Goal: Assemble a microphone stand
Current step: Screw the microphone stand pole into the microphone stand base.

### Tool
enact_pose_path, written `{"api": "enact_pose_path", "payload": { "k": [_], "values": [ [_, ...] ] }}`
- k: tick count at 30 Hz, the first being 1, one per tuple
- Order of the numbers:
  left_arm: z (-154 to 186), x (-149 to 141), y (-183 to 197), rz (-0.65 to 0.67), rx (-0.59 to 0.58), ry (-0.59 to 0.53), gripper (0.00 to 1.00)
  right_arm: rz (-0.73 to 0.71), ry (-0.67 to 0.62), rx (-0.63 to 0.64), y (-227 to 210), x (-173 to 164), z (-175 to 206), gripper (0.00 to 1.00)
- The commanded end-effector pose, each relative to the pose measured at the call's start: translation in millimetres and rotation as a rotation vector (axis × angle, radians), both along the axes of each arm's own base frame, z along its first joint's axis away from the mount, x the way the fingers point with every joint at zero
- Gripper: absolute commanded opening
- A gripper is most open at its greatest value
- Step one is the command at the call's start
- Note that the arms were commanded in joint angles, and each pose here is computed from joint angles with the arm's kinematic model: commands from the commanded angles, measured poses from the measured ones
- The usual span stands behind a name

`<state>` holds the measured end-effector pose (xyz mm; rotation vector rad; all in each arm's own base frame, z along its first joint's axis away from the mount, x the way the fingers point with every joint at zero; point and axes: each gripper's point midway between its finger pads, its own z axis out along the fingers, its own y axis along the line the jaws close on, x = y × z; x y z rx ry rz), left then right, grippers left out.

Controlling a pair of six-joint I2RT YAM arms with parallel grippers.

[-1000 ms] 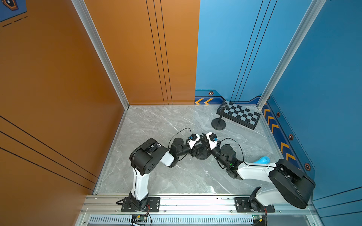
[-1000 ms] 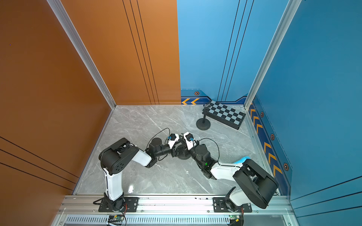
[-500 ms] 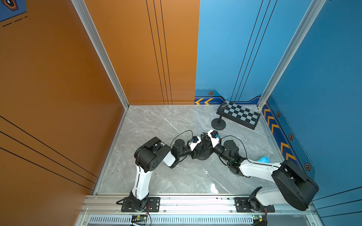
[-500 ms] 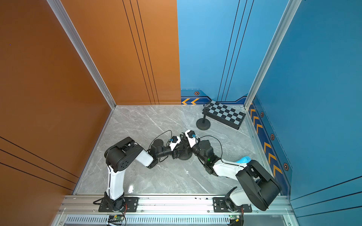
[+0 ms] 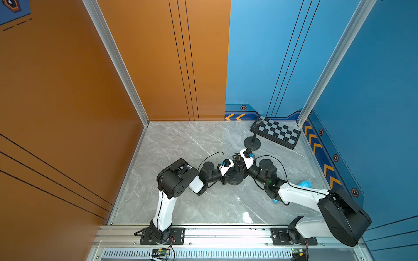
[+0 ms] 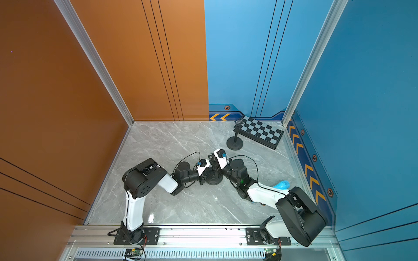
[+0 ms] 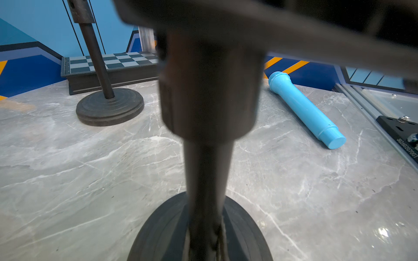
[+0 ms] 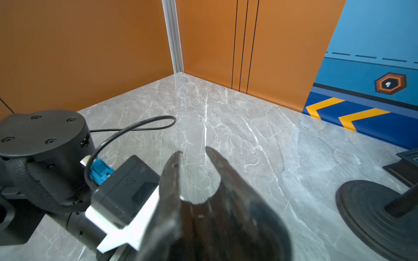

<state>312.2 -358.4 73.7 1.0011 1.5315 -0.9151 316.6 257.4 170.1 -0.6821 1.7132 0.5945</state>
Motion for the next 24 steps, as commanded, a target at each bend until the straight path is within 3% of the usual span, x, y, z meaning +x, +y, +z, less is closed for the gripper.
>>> {"api": "enact_pose_path", "payload": {
  "k": [1,3,9,10,12,13,14,15,17,21,24],
  "values": [
    [-12.3,-2.6,1.1,0.004,0.036,-0.013,0.00,0.186,0.116,-0.089,5.1,-25.4,-19.5,0.39],
    [-13.9,-3.8,1.9,0.001,0.044,-0.019,0.00,0.236,0.139,-0.072,1.7,-25.4,-14.7,0.43],
    [-17.5,-7.3,2.7,-0.006,0.056,-0.023,0.00,0.259,0.128,-0.076,3.9,-11.6,-3.7,0.41],
    [-16.9,-7.2,2.3,-0.005,0.056,-0.024,0.00,0.238,0.125,-0.079,3.7,-6.8,-3.3,0.37],
    [-17.0,-5.5,3.4,0.006,0.058,-0.026,0.00,0.148,0.103,-0.079,-0.4,6.3,-2.3,0.16],
    [-16.7,-4.7,3.9,0.014,0.058,-0.025,0.07,0.085,0.082,-0.080,-4.5,11.7,-2.4,0.10],
    [-16.0,-3.1,4.9,0.028,0.059,-0.024,0.21,0.006,0.055,-0.080,-10.7,15.9,-3.7,0.04],
    [-15.3,-1.6,6.0,0.039,0.058,-0.023,0.30,-0.053,0.037,-0.079,-15.5,16.4,-6.6,0.00],
    [-13.4,1.5,7.6,0.063,0.056,-0.020,0.36,-0.197,0.005,-0.092,-24.9,12.2,-14.6,0.00],
    [-12.9,2.2,7.6,0.065,0.054,-0.020,0.32,-0.430,-0.016,-0.138,-31.4,-6.1,-27.7,0.00],
    [-12.8,4.2,9.1,0.075,0.052,-0.014,0.18,-0.495,0.019,-0.144,-33.8,-11.6,-37.3,0.00]
  ]
}}
